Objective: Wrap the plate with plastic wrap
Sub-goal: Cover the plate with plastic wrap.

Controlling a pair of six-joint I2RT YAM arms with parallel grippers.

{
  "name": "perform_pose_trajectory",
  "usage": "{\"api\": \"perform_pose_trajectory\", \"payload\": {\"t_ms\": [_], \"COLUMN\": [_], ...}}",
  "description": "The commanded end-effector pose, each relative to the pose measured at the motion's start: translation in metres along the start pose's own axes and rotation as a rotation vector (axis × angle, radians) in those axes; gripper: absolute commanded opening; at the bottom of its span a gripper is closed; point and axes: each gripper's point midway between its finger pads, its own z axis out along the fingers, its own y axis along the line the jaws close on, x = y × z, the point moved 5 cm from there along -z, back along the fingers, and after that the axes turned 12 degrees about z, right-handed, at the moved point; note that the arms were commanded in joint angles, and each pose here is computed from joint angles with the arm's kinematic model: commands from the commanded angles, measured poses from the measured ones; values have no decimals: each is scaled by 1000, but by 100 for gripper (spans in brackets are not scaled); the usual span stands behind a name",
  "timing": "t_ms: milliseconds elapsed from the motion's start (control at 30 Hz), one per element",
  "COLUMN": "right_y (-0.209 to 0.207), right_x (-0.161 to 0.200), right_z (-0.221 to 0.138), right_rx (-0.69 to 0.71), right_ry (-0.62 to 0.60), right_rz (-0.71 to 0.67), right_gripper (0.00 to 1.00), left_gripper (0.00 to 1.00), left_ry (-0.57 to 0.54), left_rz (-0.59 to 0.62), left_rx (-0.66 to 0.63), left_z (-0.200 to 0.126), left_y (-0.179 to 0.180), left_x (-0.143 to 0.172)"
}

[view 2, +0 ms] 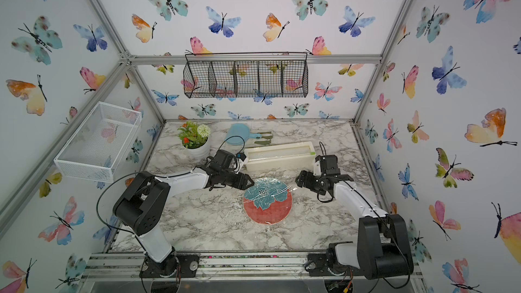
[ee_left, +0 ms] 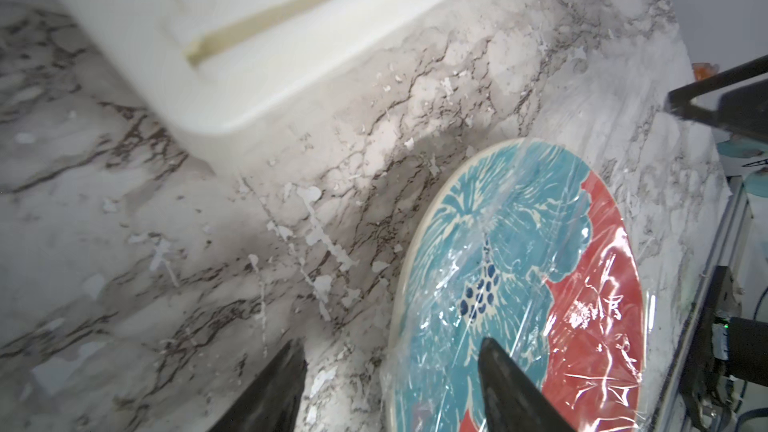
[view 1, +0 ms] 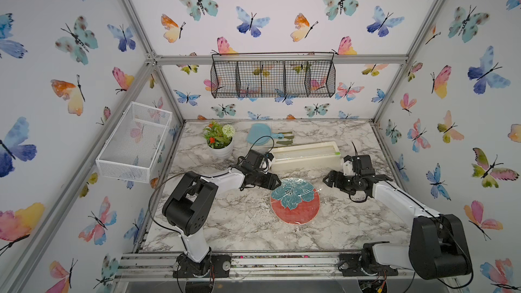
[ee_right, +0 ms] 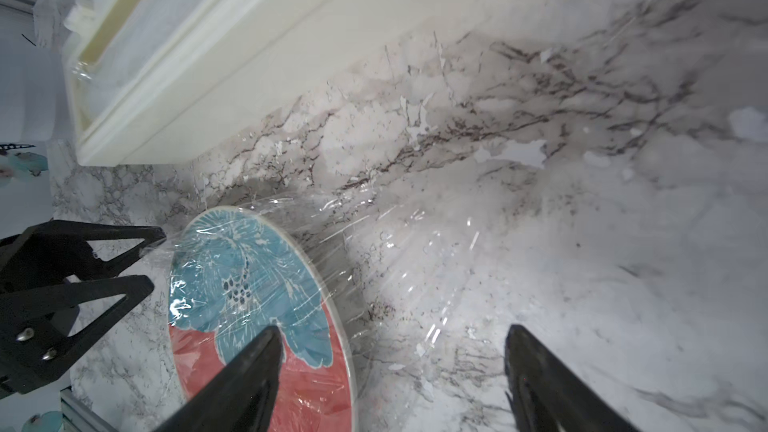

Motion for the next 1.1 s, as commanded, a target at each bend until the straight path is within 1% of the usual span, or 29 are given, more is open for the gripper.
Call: {"api": "perform_pose_trajectory", "payload": {"t_ms": [0,167,233,267,400,500,633,733,800,833,900,933,1000,1067], "right_y": [9,9,8,8,7,4,4,6,7,8,10,11,15,20], "right_x": [-3,3,3,2,-3,-4,-5,-6,-8,-10,-13,-15,-19,-22], "right_z": [2,17,21,22,27,31,32,32,33,34,34,35,34,33], "right_rx": [-88,-141,-145,-146,-129,-108,-107,-116,-121,-124,-126,-130,-140,-152], "right_ry": [-19,40,47,48,46,46,49,44,42,41,38,37,32,29], "right_rz": [2,16,18,19,15,11,8,3,1,-2,-4,-6,-7,-9], "right_gripper": [84,76,73,69,60,55,54,49,41,37,32,28,18,9], "left_gripper": [62,53,49,47,39,32,29,19,11,8,5,4,1,0], "left_ry": [-34,-22,-16,-17,-36,-35,-34,-34,-25,-20,-11,-10,-16,-29], "left_rz": [11,-1,-6,-7,-9,-5,-4,-8,-8,-10,-8,-6,-3,2], "left_rx": [62,52,50,49,42,36,36,36,31,30,26,26,-18,-43], "left_z": [0,10,14,15,14,14,14,15,16,16,16,15,10,4], "left_y": [-6,1,3,4,4,5,5,5,7,7,7,7,10,11], "left_x": [-2,2,2,2,-5,-8,-10,-10,-9,-8,-6,-6,-8,-10]}}
